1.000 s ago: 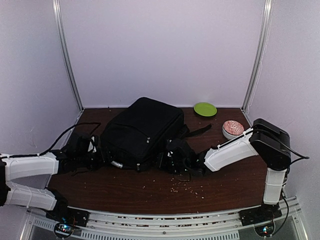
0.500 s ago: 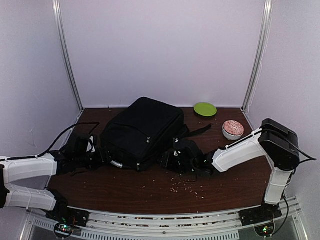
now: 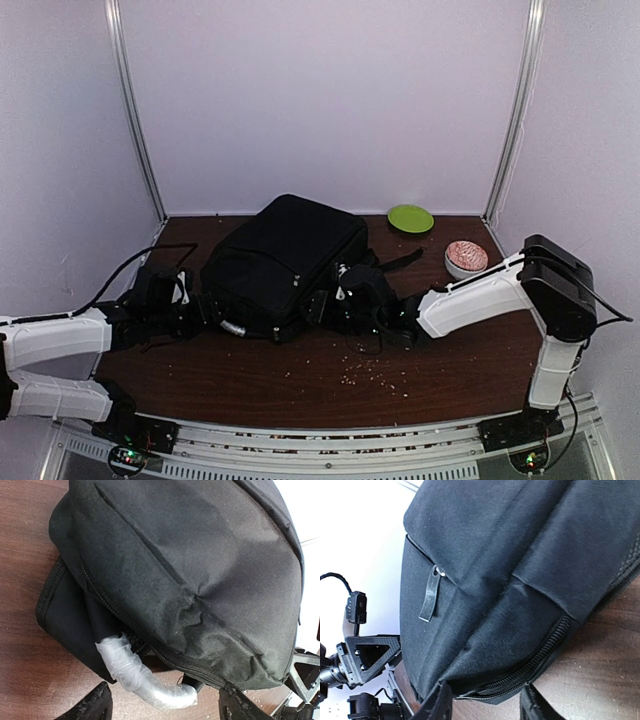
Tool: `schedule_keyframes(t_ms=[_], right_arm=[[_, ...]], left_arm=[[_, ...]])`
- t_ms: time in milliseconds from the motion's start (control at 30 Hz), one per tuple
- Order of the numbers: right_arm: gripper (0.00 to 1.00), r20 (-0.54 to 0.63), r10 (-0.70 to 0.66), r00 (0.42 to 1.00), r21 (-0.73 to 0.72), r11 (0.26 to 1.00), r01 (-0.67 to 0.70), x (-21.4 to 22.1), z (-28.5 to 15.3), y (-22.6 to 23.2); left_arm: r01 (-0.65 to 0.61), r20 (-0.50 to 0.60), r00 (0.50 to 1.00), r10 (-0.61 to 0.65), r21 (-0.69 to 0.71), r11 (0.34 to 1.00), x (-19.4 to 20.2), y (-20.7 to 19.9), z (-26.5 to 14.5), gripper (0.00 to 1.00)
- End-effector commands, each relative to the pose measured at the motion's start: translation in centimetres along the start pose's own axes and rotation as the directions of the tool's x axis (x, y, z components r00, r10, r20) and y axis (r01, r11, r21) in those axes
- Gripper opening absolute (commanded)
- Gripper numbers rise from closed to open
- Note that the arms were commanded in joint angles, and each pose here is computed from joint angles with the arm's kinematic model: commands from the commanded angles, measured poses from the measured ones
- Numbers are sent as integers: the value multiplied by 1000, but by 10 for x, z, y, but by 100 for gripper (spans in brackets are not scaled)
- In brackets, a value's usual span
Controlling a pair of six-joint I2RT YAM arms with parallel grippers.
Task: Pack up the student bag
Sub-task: Zip the student bag at the center of the board.
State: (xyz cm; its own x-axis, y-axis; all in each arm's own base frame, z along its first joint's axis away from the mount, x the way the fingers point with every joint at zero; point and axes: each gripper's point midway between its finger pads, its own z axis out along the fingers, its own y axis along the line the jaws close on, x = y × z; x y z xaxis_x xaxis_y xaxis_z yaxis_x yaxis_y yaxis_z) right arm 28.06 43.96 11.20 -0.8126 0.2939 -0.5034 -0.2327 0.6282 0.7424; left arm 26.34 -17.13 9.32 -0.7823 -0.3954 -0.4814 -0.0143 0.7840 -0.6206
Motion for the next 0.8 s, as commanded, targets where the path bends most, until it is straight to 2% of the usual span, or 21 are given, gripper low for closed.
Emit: schedule_keyframes(t_ms=[0, 200, 500, 767], right_arm=[[40, -1, 14, 1000, 40, 999, -14, 0, 12, -9], [26, 2, 51, 999, 65, 997, -51, 2, 23, -24], [25, 3, 58, 998, 122, 991, -58, 7, 20, -49], [26, 12, 27, 1000, 171, 985, -28, 9, -2, -71]], left_arm=[[-17, 23, 1000, 17, 5, 1000, -7, -2, -2, 74], [-14, 15, 1000, 14, 5, 1000, -4, -1, -1, 74], [-16, 16, 1000, 17, -1, 1000, -3, 1, -1, 74], [-60, 33, 998, 60, -22, 998, -11, -2, -7, 74]])
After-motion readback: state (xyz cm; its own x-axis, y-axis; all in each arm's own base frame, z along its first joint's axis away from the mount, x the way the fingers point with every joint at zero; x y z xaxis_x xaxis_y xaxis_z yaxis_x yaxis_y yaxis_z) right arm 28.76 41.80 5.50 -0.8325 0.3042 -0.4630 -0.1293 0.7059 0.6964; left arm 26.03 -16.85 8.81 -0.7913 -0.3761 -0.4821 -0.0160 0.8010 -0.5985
